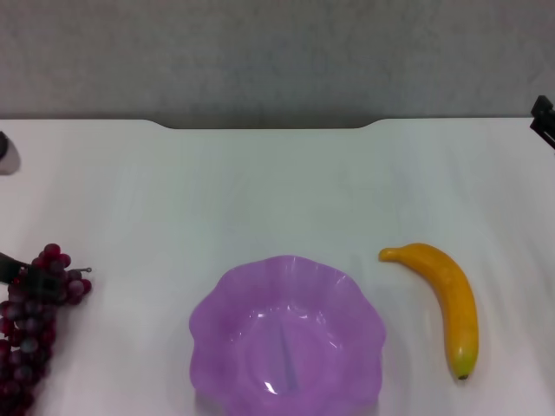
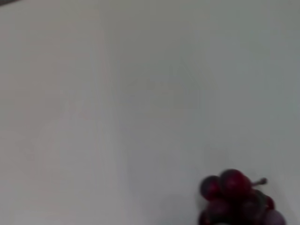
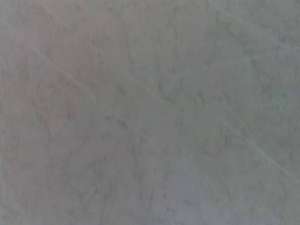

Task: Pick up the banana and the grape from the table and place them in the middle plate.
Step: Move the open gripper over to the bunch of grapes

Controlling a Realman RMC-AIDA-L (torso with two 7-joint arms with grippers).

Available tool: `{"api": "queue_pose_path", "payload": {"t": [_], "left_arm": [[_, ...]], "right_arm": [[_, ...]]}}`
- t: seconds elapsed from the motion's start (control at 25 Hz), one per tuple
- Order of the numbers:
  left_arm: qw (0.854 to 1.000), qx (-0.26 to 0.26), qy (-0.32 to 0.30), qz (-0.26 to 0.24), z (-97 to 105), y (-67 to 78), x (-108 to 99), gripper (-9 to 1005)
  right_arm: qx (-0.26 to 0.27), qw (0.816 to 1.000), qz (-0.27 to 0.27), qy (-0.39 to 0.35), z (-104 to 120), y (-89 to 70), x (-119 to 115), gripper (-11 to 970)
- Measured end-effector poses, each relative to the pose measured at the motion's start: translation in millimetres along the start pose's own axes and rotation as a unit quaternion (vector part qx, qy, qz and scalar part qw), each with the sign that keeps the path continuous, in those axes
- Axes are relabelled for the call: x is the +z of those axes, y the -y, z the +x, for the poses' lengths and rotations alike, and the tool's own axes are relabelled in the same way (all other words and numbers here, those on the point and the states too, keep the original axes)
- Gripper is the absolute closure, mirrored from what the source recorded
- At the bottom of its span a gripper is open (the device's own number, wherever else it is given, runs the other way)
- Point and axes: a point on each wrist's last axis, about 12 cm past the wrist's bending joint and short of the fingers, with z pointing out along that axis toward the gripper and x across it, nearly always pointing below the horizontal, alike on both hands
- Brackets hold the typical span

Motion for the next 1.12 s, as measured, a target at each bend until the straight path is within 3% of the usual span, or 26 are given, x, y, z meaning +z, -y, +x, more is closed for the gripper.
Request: {"api": "queue_pose_path", "payload": {"t": [0.64,0.84,1.12], "left_arm": [[1.0,0.027,-0.012,0.009,-2.8,13.5,7.3,230],[0.999,0.033,-0.015,0.009,-2.4,14.5,8.7,455],[0.999,0.033,-0.014,0.009,-2.5,14.4,8.8,521]], "right_arm": [[-0.001,1.0,-0.001,0.0,-0.5,0.1,0.3,95],[-0.001,1.0,-0.001,0.001,-0.8,-0.2,0.7,95],[-0.001,1.0,-0.001,0.0,-0.5,-0.1,0.7,95]]}}
